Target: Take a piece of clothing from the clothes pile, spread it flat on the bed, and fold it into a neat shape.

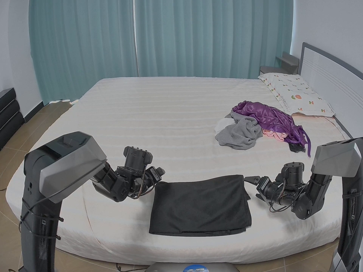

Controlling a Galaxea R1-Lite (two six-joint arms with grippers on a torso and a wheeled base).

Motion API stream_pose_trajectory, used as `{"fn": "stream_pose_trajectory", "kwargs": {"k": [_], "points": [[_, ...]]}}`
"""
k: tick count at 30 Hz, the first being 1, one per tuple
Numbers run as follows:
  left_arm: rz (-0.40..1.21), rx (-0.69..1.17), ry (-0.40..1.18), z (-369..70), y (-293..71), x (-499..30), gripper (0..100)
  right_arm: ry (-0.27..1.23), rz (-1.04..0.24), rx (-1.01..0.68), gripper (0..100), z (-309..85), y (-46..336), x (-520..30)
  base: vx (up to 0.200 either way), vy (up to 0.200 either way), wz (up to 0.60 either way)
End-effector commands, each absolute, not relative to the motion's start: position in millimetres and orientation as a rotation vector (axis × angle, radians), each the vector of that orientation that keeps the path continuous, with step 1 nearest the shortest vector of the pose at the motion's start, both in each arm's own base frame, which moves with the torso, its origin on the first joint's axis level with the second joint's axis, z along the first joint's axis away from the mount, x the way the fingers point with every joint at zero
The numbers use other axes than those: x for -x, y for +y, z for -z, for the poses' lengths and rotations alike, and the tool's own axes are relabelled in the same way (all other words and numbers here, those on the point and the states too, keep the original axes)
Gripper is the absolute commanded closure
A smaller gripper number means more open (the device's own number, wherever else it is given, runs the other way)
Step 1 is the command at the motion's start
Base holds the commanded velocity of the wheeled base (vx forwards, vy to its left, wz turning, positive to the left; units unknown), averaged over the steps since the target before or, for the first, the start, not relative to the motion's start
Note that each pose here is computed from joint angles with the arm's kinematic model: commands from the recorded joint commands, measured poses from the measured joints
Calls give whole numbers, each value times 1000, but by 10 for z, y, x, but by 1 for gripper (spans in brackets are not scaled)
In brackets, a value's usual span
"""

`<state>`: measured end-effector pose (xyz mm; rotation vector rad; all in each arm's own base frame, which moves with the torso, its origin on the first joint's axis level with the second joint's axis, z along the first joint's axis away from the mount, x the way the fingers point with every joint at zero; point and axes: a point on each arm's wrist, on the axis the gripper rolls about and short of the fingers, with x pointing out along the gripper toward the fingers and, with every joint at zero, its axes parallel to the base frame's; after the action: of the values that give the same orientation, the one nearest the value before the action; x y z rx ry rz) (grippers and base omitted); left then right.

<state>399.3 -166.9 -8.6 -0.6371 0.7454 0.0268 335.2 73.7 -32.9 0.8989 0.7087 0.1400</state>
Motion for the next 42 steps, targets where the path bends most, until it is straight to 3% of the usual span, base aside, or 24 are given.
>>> {"fn": "stream_pose_trajectory", "kwargs": {"k": [1, 10, 11, 16, 24, 29, 30, 42], "points": [[-11, 562, 774, 368, -1857, -4028, 0, 713, -139, -898, 0, 350, 743, -3356, 0, 0, 0], [-60, 531, 750, 454, -1920, -4146, 0, 706, -148, -885, 0, 367, 754, -3385, 0, 0, 0], [-63, 532, 745, 446, -1920, -4148, 100, 698, -154, -885, 0, 362, 765, -3411, 0, 0, 0], [-82, 584, 724, 402, -1919, -4182, 100, 663, -185, -878, 0, 374, 889, -3601, 0, 0, 0], [-133, 611, 679, 363, -1860, -4246, 100, 633, -109, -788, 0, 578, 1049, -4010, 0, 0, 0], [-143, 622, 673, 361, -1859, -4248, 100, 609, -124, -746, 0, 689, 1160, -4144, 0, 0, 0], [-148, 622, 669, 360, -1852, -4252, 100, 608, -124, -747, 100, 693, 1163, -4155, 0, 0, 0], [-164, 617, 664, 377, -1834, -4254, 100, 594, -90, -750, 100, 683, 1138, -4238, 0, 0, 0]]}}
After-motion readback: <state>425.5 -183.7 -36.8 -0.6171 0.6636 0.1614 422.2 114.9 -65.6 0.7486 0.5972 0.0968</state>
